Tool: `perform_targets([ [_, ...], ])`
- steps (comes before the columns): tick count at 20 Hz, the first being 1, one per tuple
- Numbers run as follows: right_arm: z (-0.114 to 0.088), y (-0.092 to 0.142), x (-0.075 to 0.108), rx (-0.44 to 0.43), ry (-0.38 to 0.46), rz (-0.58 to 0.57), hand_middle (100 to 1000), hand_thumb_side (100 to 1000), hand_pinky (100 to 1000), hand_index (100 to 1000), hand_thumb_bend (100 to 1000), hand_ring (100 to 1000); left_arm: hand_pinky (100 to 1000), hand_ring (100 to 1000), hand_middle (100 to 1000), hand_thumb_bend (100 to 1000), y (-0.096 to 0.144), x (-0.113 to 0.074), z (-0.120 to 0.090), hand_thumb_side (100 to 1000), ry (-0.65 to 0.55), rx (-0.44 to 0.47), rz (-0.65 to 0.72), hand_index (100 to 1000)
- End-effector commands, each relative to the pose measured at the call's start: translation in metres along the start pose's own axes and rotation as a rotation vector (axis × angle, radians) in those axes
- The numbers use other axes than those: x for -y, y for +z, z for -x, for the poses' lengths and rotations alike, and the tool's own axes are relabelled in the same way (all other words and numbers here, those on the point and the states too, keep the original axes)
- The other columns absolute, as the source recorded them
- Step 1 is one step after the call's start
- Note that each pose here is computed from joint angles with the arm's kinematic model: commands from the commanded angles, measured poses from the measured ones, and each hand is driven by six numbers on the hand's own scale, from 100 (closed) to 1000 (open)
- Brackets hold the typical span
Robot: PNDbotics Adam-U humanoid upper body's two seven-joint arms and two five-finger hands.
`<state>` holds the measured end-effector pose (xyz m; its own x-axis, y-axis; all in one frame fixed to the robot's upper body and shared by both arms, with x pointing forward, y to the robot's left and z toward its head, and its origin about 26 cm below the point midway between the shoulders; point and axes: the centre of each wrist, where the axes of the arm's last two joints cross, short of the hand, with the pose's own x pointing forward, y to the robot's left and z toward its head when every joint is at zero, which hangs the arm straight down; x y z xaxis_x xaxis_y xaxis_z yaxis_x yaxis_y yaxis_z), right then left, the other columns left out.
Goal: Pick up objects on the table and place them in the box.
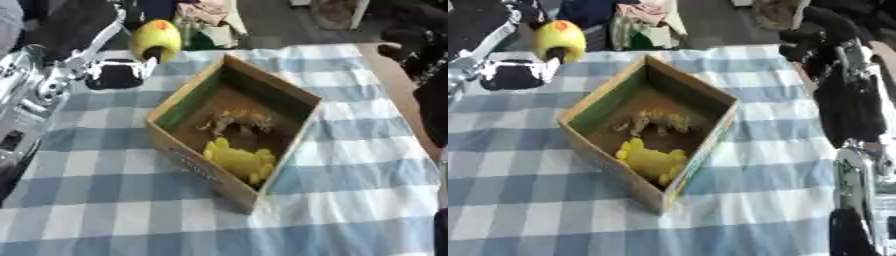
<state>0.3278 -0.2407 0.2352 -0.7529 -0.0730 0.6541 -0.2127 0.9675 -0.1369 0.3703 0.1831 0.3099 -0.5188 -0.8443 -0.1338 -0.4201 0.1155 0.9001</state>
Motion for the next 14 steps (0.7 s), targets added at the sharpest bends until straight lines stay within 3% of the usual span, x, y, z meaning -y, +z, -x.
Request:
perform_targets([
  [1,-0.010,-0.004,-0.003,0.038,-0.002,-0.009,455,742,826,837,100,809,441,614,525,100,-0.012,-0.003,-0.014,270,-0.003,0.040,-0.019,531],
  [14,-0.014,-0.004,-0.005,0.050,-0.024,-0.010,455,749,824,836,100,806,445,619,533,100,-0.029,0.041,-0.051,257,0.027,0.163,0.091,556],
])
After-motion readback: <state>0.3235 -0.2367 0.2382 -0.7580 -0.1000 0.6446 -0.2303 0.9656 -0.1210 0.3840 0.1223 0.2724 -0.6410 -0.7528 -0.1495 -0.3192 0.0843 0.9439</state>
